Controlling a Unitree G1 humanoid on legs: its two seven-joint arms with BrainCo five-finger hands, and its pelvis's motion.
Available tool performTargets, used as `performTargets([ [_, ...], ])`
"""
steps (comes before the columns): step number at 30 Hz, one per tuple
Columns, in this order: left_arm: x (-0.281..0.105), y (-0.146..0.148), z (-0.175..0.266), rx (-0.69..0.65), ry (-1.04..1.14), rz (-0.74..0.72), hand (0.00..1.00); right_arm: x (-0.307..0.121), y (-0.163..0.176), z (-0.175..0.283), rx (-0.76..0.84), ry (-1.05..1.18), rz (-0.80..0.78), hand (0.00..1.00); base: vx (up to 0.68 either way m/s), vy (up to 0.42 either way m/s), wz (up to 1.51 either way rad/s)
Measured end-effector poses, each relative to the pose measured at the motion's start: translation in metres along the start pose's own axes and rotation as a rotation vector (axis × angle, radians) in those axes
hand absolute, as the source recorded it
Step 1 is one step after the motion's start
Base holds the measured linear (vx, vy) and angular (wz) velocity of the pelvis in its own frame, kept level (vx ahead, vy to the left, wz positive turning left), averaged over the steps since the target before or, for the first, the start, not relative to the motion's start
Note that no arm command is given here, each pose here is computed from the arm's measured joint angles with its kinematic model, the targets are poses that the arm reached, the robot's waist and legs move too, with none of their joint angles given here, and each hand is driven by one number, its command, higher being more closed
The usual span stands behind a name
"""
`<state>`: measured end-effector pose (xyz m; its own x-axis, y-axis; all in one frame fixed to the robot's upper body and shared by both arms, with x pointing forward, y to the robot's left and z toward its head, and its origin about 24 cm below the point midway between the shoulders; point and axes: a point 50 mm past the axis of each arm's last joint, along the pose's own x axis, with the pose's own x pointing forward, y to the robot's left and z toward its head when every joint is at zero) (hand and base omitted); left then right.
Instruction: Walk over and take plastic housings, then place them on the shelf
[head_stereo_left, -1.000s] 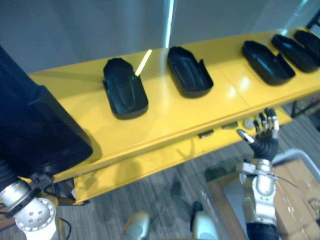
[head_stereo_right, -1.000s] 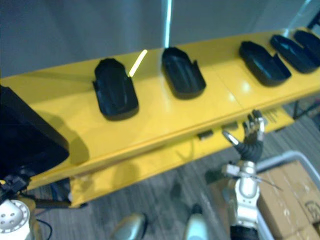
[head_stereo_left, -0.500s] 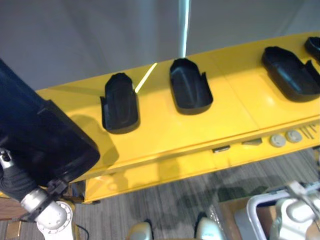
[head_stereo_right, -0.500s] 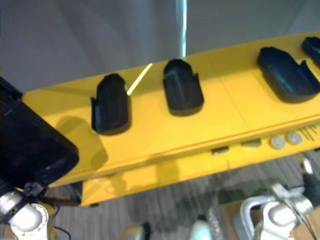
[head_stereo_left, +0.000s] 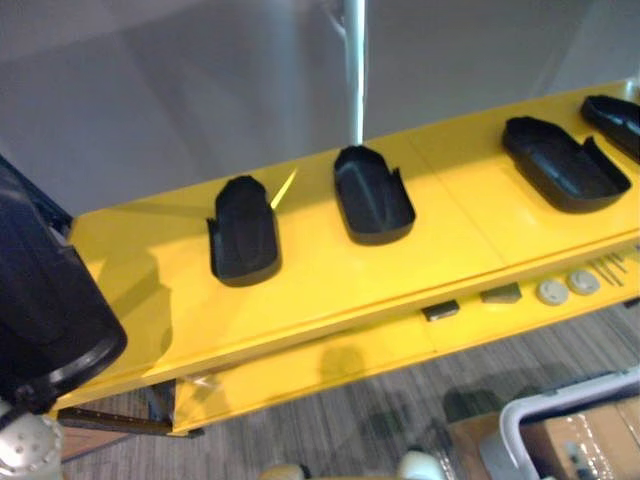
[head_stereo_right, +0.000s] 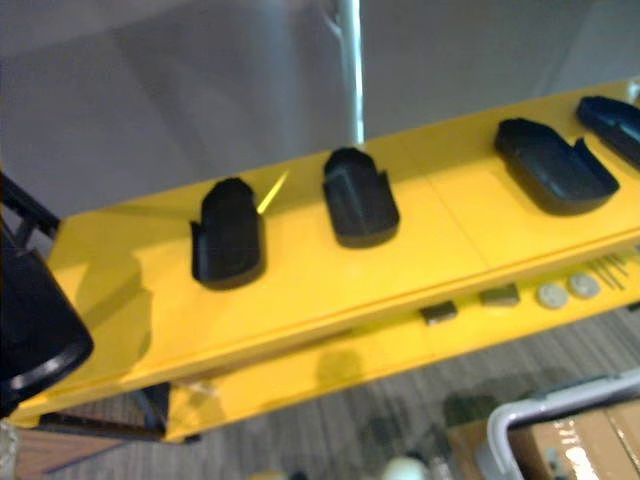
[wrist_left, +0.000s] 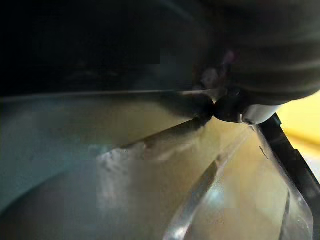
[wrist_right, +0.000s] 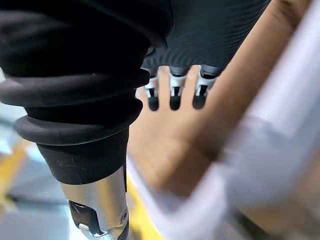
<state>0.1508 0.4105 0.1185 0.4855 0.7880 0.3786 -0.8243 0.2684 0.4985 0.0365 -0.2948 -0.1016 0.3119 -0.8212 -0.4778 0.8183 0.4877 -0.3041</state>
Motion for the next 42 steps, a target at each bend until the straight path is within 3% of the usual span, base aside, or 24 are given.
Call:
performTargets([
  [6,0.062,-0.024,0.019,0.147,0.079,-0.239,1.00,0.015,-0.006,0.005,-0.093,0.018,0.116,0.00,0.01,0.029,-0.05],
  [12,0.075,-0.059,0.042,0.168,0.102,-0.506,1.00,0.021,0.022,0.019,-0.119,-0.019,0.256,0.00,0.00,0.002,-0.06],
  [17,0.080,-0.072,0.047,0.149,0.161,-0.598,1.00,0.020,0.042,0.026,-0.128,-0.047,0.331,0.00,-0.01,-0.007,-0.04],
  [26,0.089,-0.065,0.032,0.284,0.295,-0.568,1.00,0.017,0.061,0.031,-0.150,-0.070,0.395,0.00,-0.01,-0.003,-0.05],
  [31,0.107,-0.045,0.044,0.291,0.295,-0.493,1.00,0.016,0.065,0.031,-0.152,-0.072,0.402,0.00,0.00,0.000,0.00],
  [42,0.107,-0.041,0.036,0.292,0.334,-0.481,1.00,0.016,0.063,0.027,-0.160,-0.056,0.382,0.00,-0.01,0.003,-0.01],
])
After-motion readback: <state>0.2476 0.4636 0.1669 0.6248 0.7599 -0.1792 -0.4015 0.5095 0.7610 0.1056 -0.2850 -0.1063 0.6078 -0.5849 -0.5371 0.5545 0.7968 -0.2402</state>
